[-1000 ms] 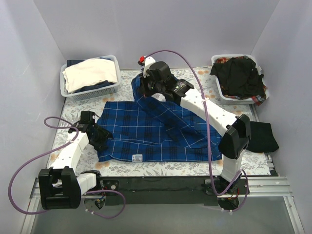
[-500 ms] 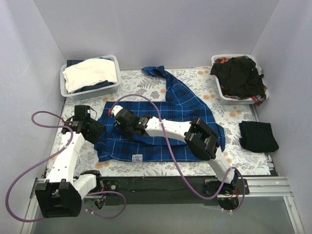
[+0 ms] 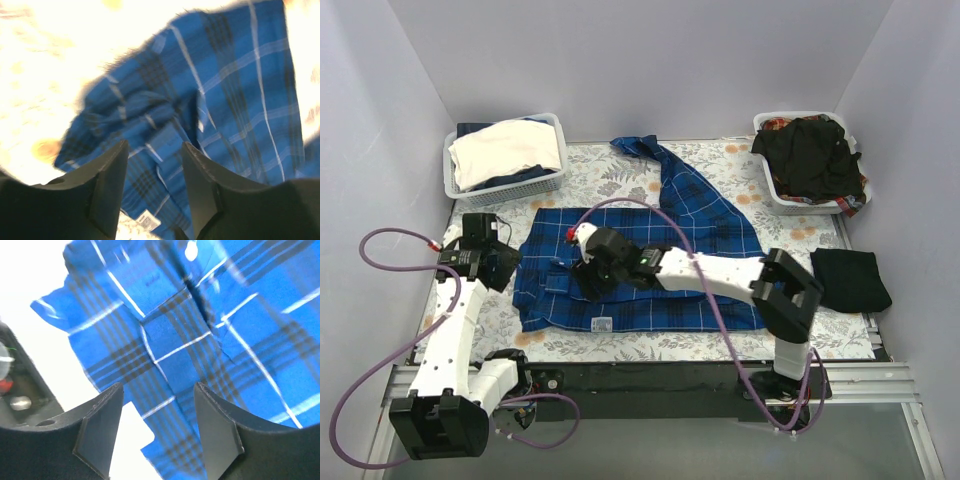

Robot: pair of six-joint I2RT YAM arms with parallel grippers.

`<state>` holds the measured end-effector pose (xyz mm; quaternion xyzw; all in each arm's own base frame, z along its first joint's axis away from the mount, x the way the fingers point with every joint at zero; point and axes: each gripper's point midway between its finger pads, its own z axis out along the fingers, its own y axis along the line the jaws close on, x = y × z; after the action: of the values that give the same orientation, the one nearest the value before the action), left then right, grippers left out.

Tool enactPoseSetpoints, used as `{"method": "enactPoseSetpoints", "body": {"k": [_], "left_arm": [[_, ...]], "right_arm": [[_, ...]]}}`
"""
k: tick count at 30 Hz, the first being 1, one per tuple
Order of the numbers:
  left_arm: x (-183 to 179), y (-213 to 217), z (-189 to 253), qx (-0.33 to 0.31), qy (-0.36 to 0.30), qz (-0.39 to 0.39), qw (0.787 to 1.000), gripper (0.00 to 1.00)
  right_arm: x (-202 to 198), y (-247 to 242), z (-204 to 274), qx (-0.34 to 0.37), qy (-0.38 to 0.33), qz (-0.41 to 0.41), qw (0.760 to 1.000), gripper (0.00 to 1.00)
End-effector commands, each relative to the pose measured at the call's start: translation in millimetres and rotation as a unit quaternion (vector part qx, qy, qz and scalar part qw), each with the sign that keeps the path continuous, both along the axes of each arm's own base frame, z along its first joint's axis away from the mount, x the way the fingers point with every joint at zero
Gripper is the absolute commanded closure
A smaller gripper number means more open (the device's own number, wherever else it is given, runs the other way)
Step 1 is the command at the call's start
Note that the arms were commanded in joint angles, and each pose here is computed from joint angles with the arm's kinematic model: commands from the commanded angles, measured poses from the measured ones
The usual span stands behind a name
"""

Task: Fold and stack the long sleeve shirts
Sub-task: Fold the shirt

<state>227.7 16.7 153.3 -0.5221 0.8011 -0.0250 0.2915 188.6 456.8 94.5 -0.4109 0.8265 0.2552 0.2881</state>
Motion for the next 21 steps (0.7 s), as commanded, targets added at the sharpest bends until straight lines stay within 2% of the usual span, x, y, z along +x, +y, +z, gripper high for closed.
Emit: {"method": "enactPoseSetpoints", "body": {"k": [1,5,9,10,15,17,21], "left_arm": [[38.7,-44.7,9.5,-0.057,-0.077,-0.16,0.982,0.56],[48.5,-75.4,7.5,-0.092,-0.089,-0.253,0.959,0.55],[49.4,-89.0,-3.6,-0.12,-0.08,-0.286,0.947,0.54],[45.1,-105.8,-16.9,-0.147,-0.066,-0.313,0.936,0.53],[38.6,-126.2,-54.4,-0.164,-0.018,-0.324,0.931,0.54],[29.8,-135.0,-76.3,-0.163,0.02,-0.325,0.931,0.53],[18.0,-134.4,-108.6,-0.155,0.075,-0.293,0.941,0.53]], "right_arm": [[37.5,-31.7,69.1,0.1,0.001,-0.082,0.992,0.34],[69.6,-113.2,45.3,0.069,0.042,-0.202,0.976,0.37],[71.6,-182.9,22.5,-0.002,0.056,-0.275,0.96,0.4],[69.1,-204.8,9.3,-0.032,0.061,-0.302,0.951,0.41],[58.5,-245.9,-20.1,-0.067,0.089,-0.372,0.921,0.47],[52.1,-256.8,-36.6,-0.08,0.108,-0.392,0.91,0.5],[41.5,-273.2,-61.7,-0.108,0.133,-0.415,0.894,0.53]]}}
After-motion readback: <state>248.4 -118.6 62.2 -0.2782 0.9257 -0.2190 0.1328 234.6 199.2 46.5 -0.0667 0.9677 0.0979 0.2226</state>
